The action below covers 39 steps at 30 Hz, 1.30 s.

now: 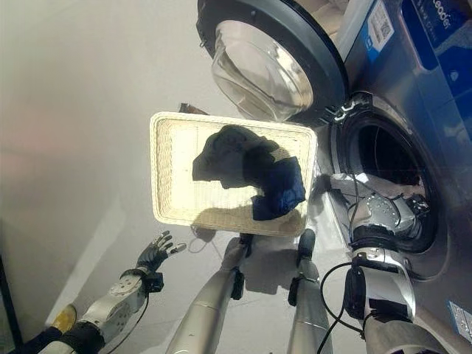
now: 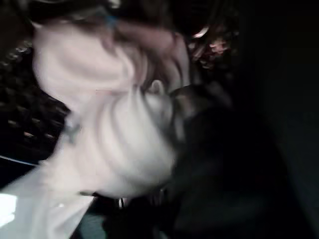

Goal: Put the clothes into the washing machine.

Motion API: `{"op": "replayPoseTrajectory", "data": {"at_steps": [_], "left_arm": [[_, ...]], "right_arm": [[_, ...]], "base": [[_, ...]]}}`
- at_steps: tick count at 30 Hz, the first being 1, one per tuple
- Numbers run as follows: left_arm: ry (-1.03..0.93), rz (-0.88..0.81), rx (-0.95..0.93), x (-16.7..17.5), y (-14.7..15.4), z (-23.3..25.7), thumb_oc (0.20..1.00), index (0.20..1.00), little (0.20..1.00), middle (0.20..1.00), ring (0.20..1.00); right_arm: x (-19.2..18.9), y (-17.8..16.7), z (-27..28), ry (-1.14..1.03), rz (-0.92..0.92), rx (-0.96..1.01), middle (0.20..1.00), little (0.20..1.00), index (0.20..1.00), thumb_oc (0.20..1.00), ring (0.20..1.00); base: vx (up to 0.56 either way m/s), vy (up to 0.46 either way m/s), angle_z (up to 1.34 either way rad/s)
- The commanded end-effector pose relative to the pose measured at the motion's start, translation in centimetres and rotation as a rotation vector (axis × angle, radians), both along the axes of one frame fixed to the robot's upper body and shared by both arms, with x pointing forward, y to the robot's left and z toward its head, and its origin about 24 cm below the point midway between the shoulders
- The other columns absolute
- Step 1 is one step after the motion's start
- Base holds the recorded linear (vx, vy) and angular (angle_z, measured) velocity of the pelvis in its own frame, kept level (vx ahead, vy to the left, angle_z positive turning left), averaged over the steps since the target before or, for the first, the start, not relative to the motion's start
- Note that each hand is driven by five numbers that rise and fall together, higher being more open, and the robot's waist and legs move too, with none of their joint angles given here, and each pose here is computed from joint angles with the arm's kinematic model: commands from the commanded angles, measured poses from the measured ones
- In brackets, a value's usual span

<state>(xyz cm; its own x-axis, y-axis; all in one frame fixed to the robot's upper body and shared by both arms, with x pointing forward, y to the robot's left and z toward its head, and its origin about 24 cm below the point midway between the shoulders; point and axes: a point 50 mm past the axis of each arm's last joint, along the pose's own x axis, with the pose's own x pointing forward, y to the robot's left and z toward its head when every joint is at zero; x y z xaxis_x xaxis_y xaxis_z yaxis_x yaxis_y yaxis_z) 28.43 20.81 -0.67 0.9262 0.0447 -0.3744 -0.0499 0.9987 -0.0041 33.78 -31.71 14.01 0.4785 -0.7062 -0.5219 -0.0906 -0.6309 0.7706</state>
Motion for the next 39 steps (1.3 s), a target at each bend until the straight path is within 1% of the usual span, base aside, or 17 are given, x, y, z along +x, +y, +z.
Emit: {"op": "replayPoseTrajectory", "data": {"at_steps": [1, 3, 5, 7, 12, 14, 15, 16, 20, 23, 24, 27, 30, 32, 36, 38, 39], "left_arm": [[-0.041, 0.033, -0.024, 0.7, -0.1, 0.8, 1.0, 1.0, 1.0, 1.0, 1.0], [-0.062, 0.043, -0.024, 1.0, -0.1, 1.2, 1.0, 1.0, 1.0, 1.0, 1.0], [-0.062, 0.043, -0.024, 1.0, -0.1, 1.2, 1.0, 1.0, 1.0, 1.0, 1.0], [-0.156, 0.085, -0.028, 1.9, -0.4, 2.4, 1.0, 1.0, 1.0, 1.0, 1.0], [-0.294, 0.125, 0.001, 2.9, -1.4, 4.5, 1.0, 1.0, 1.0, 1.0, 1.0], [-0.364, 0.166, 0.037, 3.3, -1.7, 5.8, 1.0, 1.0, 1.0, 1.0, 1.0], [-0.364, 0.166, 0.037, 3.3, -1.7, 5.8, 1.0, 1.0, 1.0, 1.0, 1.0], [-0.454, 0.246, 0.107, 3.7, -1.4, 7.3, 1.0, 1.0, 1.0, 1.0, 1.0], [-0.558, 0.359, 0.189, 4.1, -0.9, 9.3, 1.0, 1.0, 1.0, 1.0, 1.0], [-0.569, 0.434, 0.222, 4.2, -0.7, 9.6, 1.0, 1.0, 1.0, 1.0, 1.0], [-0.547, 0.561, 0.247, 4.6, 0.1, 9.4, 1.0, 1.0, 1.0, 1.0, 1.0], [-0.537, 0.617, 0.249, 4.8, 0.5, 9.4, 1.0, 1.0, 1.0, 1.0, 1.0], [-0.53, 0.812, 0.3, 5.3, 2.4, 10.0, 1.0, 1.0, 1.0, 1.0, 1.0], [-0.529, 0.87, 0.317, 5.7, 3.2, 10.7, 1.0, 1.0, 1.0, 1.0, 1.0], [-0.517, 0.873, 0.442, 7.1, 3.9, 12.4, 1.0, 1.0, 1.0, 1.0, 1.0], [-0.512, 0.865, 0.45, 7.2, 4.0, 12.6, 1.0, 1.0, 1.0, 1.0, 1.0], [-0.447, 0.804, 0.512, 8.0, 4.2, 12.9, 1.0, 1.0, 1.0, 1.0, 1.0]], "right_arm": [[1.0, -3.3, 5.4, -0.099, 0.287, -0.359, 1.0, 1.0, 1.0, 1.0, 1.0], [2.0, -2.2, 4.8, -0.109, 0.394, -0.423, 1.0, 1.0, 1.0, 1.0, 1.0], [2.0, -2.2, 4.8, -0.109, 0.394, -0.423, 1.0, 1.0, 1.0, 1.0, 1.0], [3.2, -0.4, 2.9, -0.145, 0.503, -0.518, 1.0, 1.0, 1.0, 1.0, 1.0], [3.2, -0.2, 2.1, -0.205, 0.433, -0.672, 1.0, 1.0, 1.0, 1.0, 1.0], [2.7, -0.7, 2.2, -0.108, 0.348, -0.792, 1.0, 1.0, 1.0, 1.0, 1.0], [2.7, -0.7, 2.2, -0.108, 0.348, -0.792, 1.0, 1.0, 1.0, 1.0, 1.0], [2.5, -0.8, 2.3, 0.027, 0.34, -0.878, 1.0, 1.0, 1.0, 1.0, 1.0], [1.9, -0.7, 1.6, 0.163, 0.309, -0.982, 1.0, 1.0, 1.0, 1.0, 1.0], [1.8, 0.0, 1.0, 0.217, 0.31, -1.014, 1.0, 1.0, 1.0, 1.0, 1.0], [1.7, 1.2, -0.6, 0.25, 0.355, -1.011, 1.0, 1.0, 1.0, 1.0, 1.0], [1.8, 1.9, -1.2, 0.268, 0.387, -1.026, 1.0, 1.0, 1.0, 1.0, 1.0], [1.8, 3.7, -3.5, 0.307, 0.514, -1.059, 1.0, 1.0, 1.0, 1.0, 1.0], [1.8, 4.8, -4.5, 0.322, 0.578, -1.08, 1.0, 1.0, 1.0, 1.0, 1.0], [1.7, 7.8, -6.2, 0.33, 0.726, -1.157, 1.0, 1.0, 1.0, 1.0, 1.0], [1.8, 8.0, -6.3, 0.328, 0.741, -1.166, 1.0, 1.0, 1.0, 1.0, 1.0], [1.8, 9.6, -6.7, 0.324, 0.82, -1.244, 1.0, 1.0, 1.0, 1.0, 1.0]], "base": [[-0.02, -0.049, -0.06], [-0.01, -0.012, -0.07], [0.0, 0.0, -0.06], [-0.01, 0.021, -0.12], [-0.01, 0.014, -0.02], [-0.03, 0.057, 0.01], [-0.02, 0.098, 0.02], [-0.01, 0.073, 0.01], [-0.02, 0.051, -0.01], [-0.03, 0.079, -0.03], [-0.03, 0.09, -0.09], [-0.02, 0.101, -0.06], [-0.02, 0.132, -0.11], [-0.01, 0.143, -0.19], [-0.01, 0.135, -0.15], [-0.01, 0.12, -0.19], [-0.01, 0.163, -0.18]]}}
